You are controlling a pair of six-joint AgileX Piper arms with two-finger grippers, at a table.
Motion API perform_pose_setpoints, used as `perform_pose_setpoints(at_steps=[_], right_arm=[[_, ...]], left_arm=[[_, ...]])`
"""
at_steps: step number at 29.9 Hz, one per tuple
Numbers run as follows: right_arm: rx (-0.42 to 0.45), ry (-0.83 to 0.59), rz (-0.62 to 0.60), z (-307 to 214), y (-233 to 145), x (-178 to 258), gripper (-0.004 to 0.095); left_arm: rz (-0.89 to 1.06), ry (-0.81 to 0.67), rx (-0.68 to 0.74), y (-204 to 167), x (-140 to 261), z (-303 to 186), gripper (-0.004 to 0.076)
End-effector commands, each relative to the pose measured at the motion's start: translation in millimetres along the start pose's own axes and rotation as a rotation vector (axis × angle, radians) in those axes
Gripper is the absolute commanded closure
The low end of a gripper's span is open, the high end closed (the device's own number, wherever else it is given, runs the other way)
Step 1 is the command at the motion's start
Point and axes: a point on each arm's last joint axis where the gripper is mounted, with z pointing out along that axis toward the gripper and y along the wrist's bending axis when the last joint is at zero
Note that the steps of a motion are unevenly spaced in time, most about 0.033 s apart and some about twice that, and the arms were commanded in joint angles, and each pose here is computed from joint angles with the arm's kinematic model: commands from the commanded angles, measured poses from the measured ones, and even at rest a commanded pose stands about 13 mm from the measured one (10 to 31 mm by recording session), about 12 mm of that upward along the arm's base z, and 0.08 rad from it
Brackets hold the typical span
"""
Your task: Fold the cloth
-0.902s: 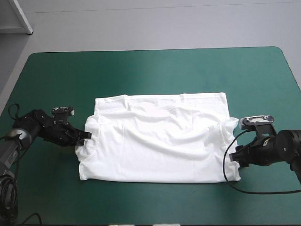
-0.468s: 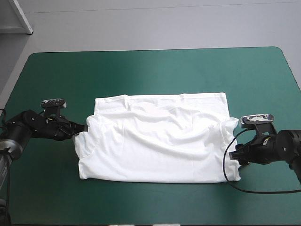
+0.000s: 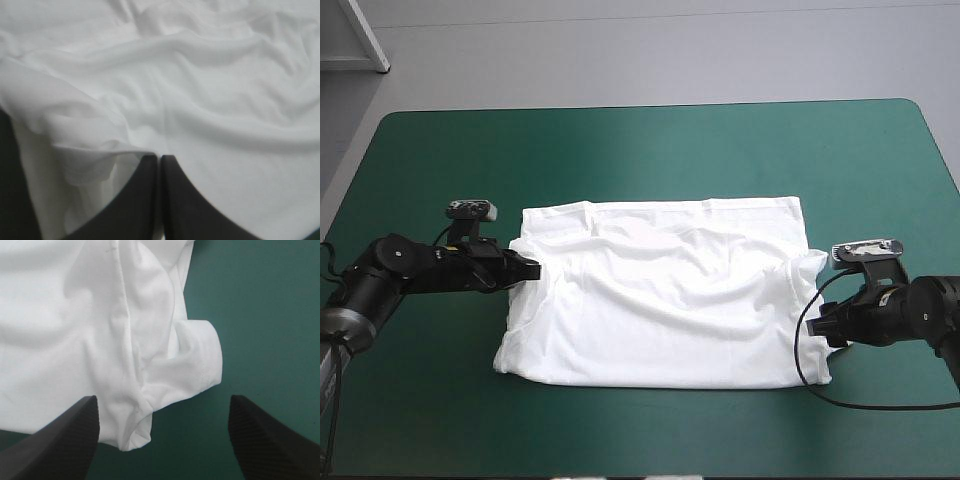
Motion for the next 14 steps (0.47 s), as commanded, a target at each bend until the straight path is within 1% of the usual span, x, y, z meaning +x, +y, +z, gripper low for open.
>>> perform_pose_setpoints(at_steps=[1,6,10,12,14], right_arm=[[0.004,-0.068,0.001,-9,0,-6,0.0237],[0.001,-0.046,0.0,-9,0,-4,0.0238],[0.0,-0.041,0.0,-9,0,-3,0.0237],[-0.001,-0.034,0.0,-9,1,-2,0.0237],[-0.001,-0.03,0.002,-9,1,-2,0.0237]], left_arm=[[0.056,-0.057,0.054,-25,-8,-4,0.0703],[0.106,-0.019,0.002,-33,3,11,0.0703],[0.124,0.065,-0.028,-26,20,31,0.0697],[0.111,0.093,-0.033,-23,26,41,0.0659],[0.103,0.112,-0.034,-21,28,46,0.0569]])
